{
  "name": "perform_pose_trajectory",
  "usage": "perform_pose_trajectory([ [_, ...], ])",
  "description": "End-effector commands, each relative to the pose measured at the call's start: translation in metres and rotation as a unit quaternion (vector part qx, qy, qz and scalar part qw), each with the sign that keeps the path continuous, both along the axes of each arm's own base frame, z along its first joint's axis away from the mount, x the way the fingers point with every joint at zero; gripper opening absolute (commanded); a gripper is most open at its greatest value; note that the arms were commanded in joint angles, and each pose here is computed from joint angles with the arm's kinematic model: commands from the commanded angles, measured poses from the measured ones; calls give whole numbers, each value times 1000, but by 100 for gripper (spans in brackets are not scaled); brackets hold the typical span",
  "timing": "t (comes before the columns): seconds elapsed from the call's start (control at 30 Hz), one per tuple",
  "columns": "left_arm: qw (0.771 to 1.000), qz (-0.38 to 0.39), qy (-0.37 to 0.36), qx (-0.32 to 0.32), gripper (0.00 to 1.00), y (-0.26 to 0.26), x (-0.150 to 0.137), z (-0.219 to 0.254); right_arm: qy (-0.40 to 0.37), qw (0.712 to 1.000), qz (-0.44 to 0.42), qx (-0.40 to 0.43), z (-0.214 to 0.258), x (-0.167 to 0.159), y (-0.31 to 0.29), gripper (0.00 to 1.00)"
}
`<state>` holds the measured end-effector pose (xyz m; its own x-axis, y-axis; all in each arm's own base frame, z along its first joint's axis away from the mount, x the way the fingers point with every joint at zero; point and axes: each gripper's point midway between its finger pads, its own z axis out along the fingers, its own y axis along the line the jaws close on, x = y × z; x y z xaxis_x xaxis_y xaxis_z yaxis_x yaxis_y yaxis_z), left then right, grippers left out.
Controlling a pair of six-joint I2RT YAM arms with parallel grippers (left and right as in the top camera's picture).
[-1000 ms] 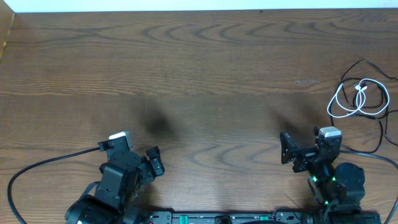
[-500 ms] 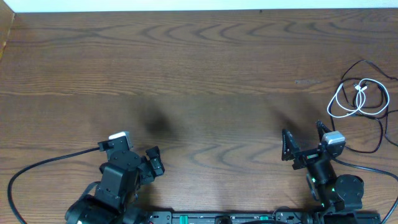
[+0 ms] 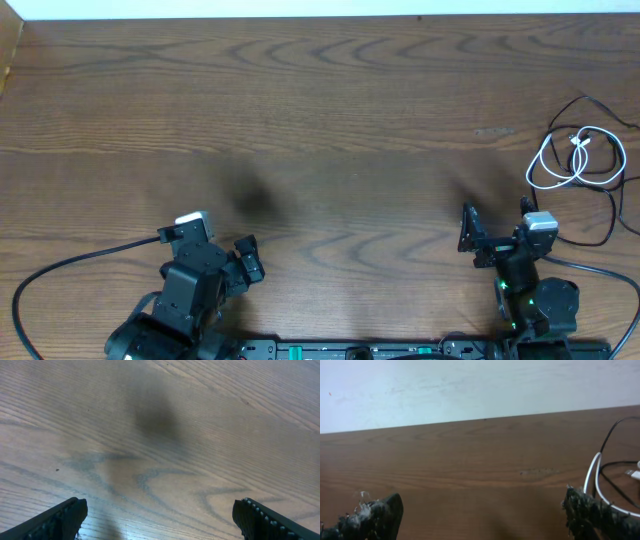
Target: Untangle cables
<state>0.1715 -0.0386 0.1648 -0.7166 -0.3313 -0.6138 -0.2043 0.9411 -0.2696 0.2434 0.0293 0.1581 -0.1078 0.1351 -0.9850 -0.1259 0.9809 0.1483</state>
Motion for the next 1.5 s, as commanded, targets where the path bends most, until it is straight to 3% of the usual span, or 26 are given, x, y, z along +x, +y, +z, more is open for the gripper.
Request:
perform_pose_trajectory([
  [0.0,1000,5,-2,11,97,4,0,0,-6,999,-10,-34,-1,1,-5,99],
  [0.33,1000,5,-2,11,97,4,0,0,-10,998,7,-57,-2,0,2,99],
  [0.53,1000,5,-2,11,97,4,0,0,-49,991,14,-123,10,1,4,99],
  [1.47,1000,5,-2,11,97,4,0,0,-25,993,14,-111,-1,1,3,99],
])
